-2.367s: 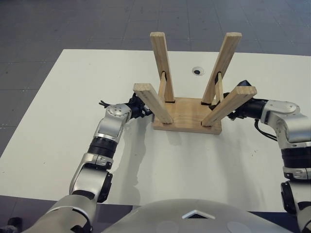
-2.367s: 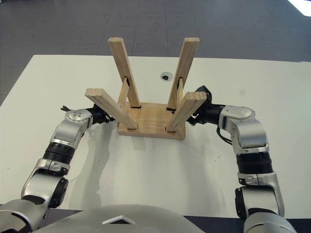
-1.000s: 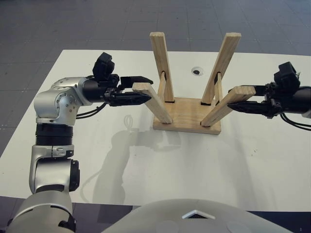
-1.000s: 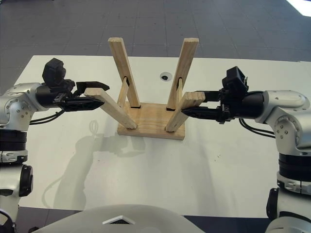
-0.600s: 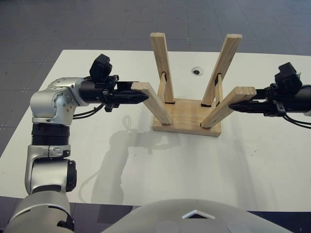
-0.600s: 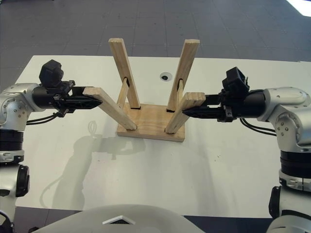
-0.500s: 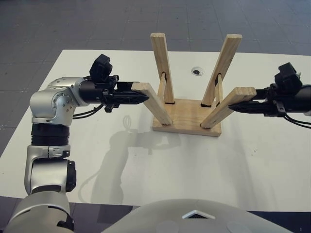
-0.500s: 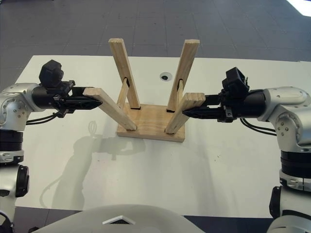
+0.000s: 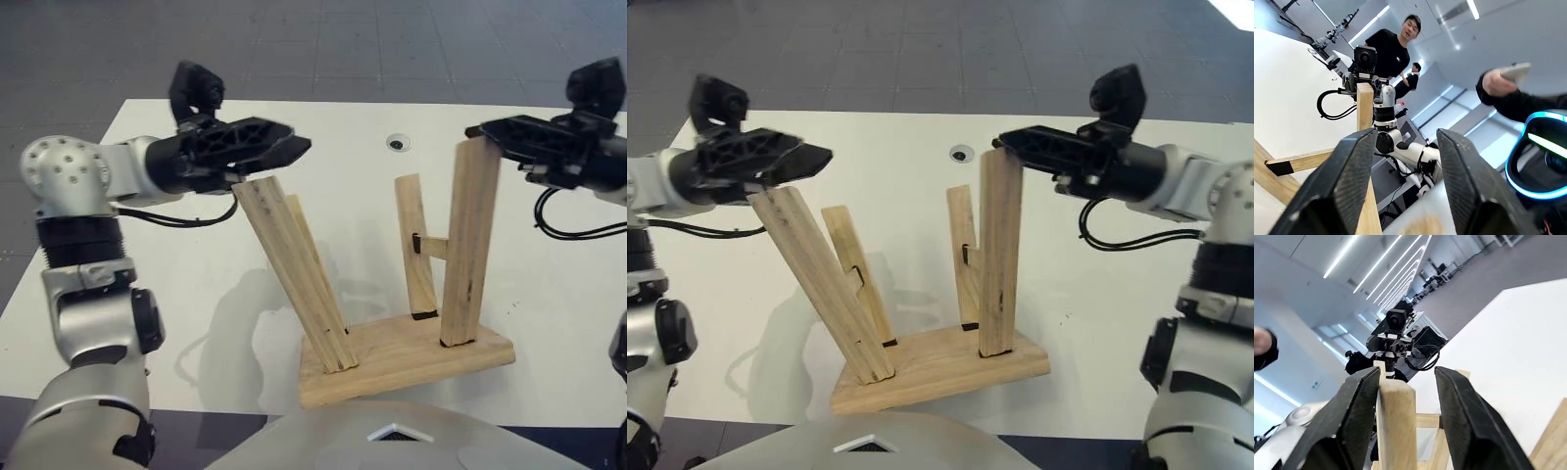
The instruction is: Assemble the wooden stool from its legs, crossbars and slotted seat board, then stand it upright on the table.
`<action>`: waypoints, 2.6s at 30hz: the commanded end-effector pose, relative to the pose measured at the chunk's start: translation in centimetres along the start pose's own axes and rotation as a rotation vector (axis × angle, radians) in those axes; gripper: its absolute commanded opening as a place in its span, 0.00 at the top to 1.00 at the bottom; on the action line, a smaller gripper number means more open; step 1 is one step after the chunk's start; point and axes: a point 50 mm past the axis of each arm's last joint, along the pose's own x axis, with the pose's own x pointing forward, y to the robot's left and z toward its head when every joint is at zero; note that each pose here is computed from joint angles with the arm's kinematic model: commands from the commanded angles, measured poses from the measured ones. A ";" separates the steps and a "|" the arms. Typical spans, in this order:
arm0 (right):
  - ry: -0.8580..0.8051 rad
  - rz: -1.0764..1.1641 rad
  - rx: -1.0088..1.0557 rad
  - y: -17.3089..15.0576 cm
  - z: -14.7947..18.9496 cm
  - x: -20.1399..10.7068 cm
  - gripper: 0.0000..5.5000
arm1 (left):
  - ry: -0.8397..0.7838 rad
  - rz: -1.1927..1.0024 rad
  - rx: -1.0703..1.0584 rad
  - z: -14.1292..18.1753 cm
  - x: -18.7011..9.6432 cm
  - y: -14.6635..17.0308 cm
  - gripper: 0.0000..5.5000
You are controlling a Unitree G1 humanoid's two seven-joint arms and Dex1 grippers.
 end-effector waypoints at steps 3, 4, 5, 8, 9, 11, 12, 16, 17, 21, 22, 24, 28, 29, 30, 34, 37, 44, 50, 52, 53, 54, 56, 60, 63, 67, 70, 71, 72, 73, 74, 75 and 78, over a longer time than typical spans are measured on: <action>-0.091 -0.235 0.121 -4.8 0.7 0.6 0.47 | -0.395 0.317 -0.071 3.5 -2.1 5.4 0.45; -0.121 -0.250 0.109 -5.0 0.9 0.2 0.47 | -0.482 0.367 -0.035 4.3 -2.9 5.5 0.45; -0.140 -0.266 0.089 -5.1 1.1 -0.3 0.47 | -0.550 0.417 0.007 5.0 -3.8 5.5 0.45; -0.102 -0.318 -0.042 -4.6 1.0 -1.7 0.47 | -0.718 0.486 0.152 7.2 -6.3 3.7 0.45; -0.062 -0.333 -0.094 -4.3 0.7 -1.9 0.47 | -0.751 0.497 0.206 7.6 -7.3 2.8 0.45; 0.078 -0.382 -0.244 -3.6 -0.6 -2.6 0.47 | -0.717 0.525 0.332 7.7 -9.1 1.2 0.45; 0.129 -0.398 -0.292 -3.3 -1.2 -2.9 0.47 | -0.669 0.532 0.365 7.3 -9.8 0.7 0.45; 0.302 -0.526 -0.409 -3.8 -4.7 -5.1 0.47 | -0.152 0.755 0.491 1.6 -12.1 2.2 0.45; 0.341 -0.545 -0.429 -4.0 -5.5 -5.4 0.47 | -0.023 0.806 0.499 -0.3 -12.7 2.6 0.45; 0.586 -0.539 -0.438 -3.3 -9.2 -7.5 0.47 | 0.402 0.878 0.490 -6.3 -14.3 1.8 0.45; 0.629 -0.520 -0.423 -3.0 -9.7 -7.8 0.47 | 0.447 0.896 0.488 -6.8 -14.5 1.6 0.45; 0.667 -0.489 -0.408 -2.4 -10.5 -8.0 0.47 | 0.491 0.902 0.497 -7.3 -14.4 1.5 0.45; 0.701 -0.442 -0.396 -1.6 -11.6 -7.9 0.47 | 0.520 0.826 0.504 -8.1 -12.4 1.8 0.45; 0.703 -0.415 -0.382 -1.2 -12.1 -7.7 0.47 | 0.535 0.794 0.499 -8.6 -11.6 2.3 0.45; 0.707 -0.388 -0.367 -1.0 -12.7 -7.4 0.47 | 0.552 0.775 0.495 -9.2 -11.1 2.8 0.45; 0.694 -0.323 -0.330 -0.4 -14.0 -6.4 0.47 | 0.603 0.803 0.515 -11.1 -9.8 5.2 0.45; 0.655 -0.283 -0.327 -0.4 -14.2 -5.2 0.47 | 0.579 0.854 0.541 -11.2 -9.4 6.5 0.45; 0.582 -0.217 -0.321 -0.6 -15.1 -2.5 0.47 | 0.527 0.919 0.627 -9.9 -6.9 10.3 0.45; 0.526 -0.245 -0.350 -1.2 -14.2 -1.9 0.47 | 0.380 0.976 0.703 -6.0 -3.8 13.3 0.45; 0.516 -0.250 -0.360 -1.2 -13.7 -1.8 0.47 | 0.336 1.007 0.731 -4.7 -4.1 13.4 0.45; 0.511 -0.248 -0.360 -1.0 -13.6 -1.9 0.47 | 0.313 1.028 0.745 -4.2 -4.7 13.2 0.45; 0.507 -0.248 -0.360 -0.9 -13.5 -1.9 0.47 | 0.291 1.040 0.752 -3.8 -5.2 13.0 0.45; 0.509 -0.254 -0.359 -0.4 -13.6 -2.4 0.47 | 0.235 1.039 0.749 -3.3 -6.4 12.1 0.45; 0.498 -0.291 -0.365 1.3 -13.6 -3.8 0.47 | 0.108 0.964 0.779 -3.4 -9.4 9.1 0.40; 0.458 -0.355 -0.369 1.8 -12.6 -5.5 0.47 | 0.110 0.844 0.798 -4.2 -11.2 6.3 0.31; 0.405 -0.453 -0.430 1.4 -10.6 -7.3 0.47 | 0.232 0.646 0.836 -5.9 -11.3 3.5 0.24; 0.390 -0.482 -0.494 0.7 -9.7 -7.1 0.47 | 0.275 0.578 0.858 -5.7 -10.3 3.1 0.33; 0.386 -0.479 -0.511 0.6 -9.5 -6.9 0.47 | 0.291 0.560 0.859 -5.8 -10.0 3.2 0.33; 0.384 -0.468 -0.530 0.4 -9.3 -6.5 0.47 | 0.308 0.546 0.859 -5.9 -9.7 3.3 0.33; 0.387 -0.452 -0.545 0.2 -9.2 -6.0 0.47 | 0.321 0.531 0.854 -6.0 -9.3 3.6 0.33; 0.410 -0.430 -0.560 0.1 -9.2 -5.5 0.47 | 0.342 0.513 0.846 -6.2 -8.9 3.9 0.33; 0.434 -0.412 -0.569 0.0 -9.3 -5.1 0.47 | 0.364 0.496 0.834 -6.4 -8.7 4.1 0.33; 0.508 -0.379 -0.614 -0.3 -9.3 -4.4 0.47 | 0.435 0.474 0.820 -6.7 -8.5 4.5 0.33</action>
